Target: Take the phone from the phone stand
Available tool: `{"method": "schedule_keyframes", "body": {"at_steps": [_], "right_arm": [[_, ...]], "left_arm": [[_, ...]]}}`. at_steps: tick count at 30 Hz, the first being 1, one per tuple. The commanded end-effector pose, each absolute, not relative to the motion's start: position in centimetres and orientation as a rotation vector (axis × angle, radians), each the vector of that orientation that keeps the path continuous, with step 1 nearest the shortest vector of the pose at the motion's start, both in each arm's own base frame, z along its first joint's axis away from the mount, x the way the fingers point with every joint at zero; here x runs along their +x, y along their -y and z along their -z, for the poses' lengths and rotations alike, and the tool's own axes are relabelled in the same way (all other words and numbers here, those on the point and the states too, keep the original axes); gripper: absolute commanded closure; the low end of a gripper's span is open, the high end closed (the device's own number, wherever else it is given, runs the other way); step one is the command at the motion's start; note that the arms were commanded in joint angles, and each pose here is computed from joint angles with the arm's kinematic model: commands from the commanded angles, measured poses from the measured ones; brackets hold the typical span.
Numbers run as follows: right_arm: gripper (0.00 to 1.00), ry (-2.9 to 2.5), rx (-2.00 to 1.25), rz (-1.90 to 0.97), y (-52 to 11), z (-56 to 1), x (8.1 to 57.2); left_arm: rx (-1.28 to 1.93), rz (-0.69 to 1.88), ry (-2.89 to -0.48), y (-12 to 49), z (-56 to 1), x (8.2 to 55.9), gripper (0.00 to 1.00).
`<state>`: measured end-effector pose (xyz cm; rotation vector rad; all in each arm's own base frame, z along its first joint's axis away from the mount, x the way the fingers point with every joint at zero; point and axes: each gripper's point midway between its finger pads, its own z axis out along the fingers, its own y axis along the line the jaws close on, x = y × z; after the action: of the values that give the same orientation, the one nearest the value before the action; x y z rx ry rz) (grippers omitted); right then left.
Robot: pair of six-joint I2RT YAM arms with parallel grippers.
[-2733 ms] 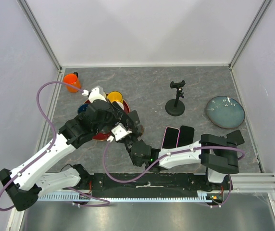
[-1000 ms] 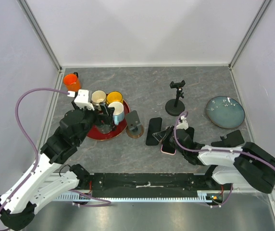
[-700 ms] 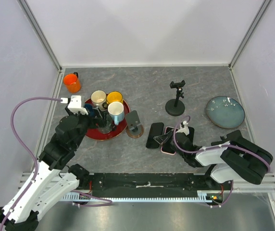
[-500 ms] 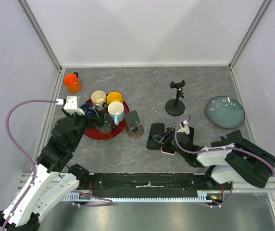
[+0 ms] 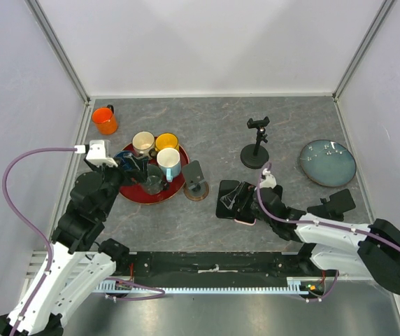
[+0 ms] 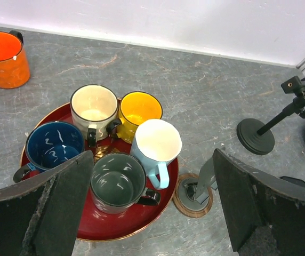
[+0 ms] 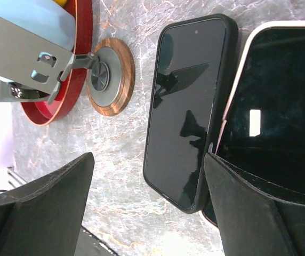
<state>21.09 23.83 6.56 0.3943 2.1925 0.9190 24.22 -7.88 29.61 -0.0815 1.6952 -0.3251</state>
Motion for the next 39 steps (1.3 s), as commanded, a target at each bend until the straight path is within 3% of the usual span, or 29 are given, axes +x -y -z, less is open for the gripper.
{"method": "schedule_keyframes", "body": {"at_steps": [1, 7, 17, 28, 35, 39], "right_arm": [[0.09, -2.245, 0.201, -0.945, -26.0, -7.0, 20.7], [0.02, -2.293, 0.098, -0.985, -28.7, -6.4, 20.3], [0.02, -2.214, 0.062, -0.751, -25.7, -9.0, 21.5], [0.02, -1.831, 0.046, -0.210, -15.1, -22.6, 25.4], [0.02, -1.574, 0.185, 0.007, -6.2, -33.2, 23.5], [0.02, -1.499, 0.263, 0.092, -1.6, -35.8, 21.4]], "left_arm": [[-0.098, 0.383, -1.659, 8.4, -30.5, 24.5, 0.01], [-0.105, 0.381, -1.664, 8.3, -30.3, 24.7, 0.01], [-0.110, 0.382, -1.668, 8.2, -30.2, 24.8, 0.01], [-0.175, 0.294, -1.611, 5.8, -31.3, 24.4, 0.01], [-0.262, 0.201, -1.469, 1.9, -34.5, 21.5, 0.00], [-0.294, 0.161, -1.354, -0.5, -37.5, 18.8, 0.00]]}}
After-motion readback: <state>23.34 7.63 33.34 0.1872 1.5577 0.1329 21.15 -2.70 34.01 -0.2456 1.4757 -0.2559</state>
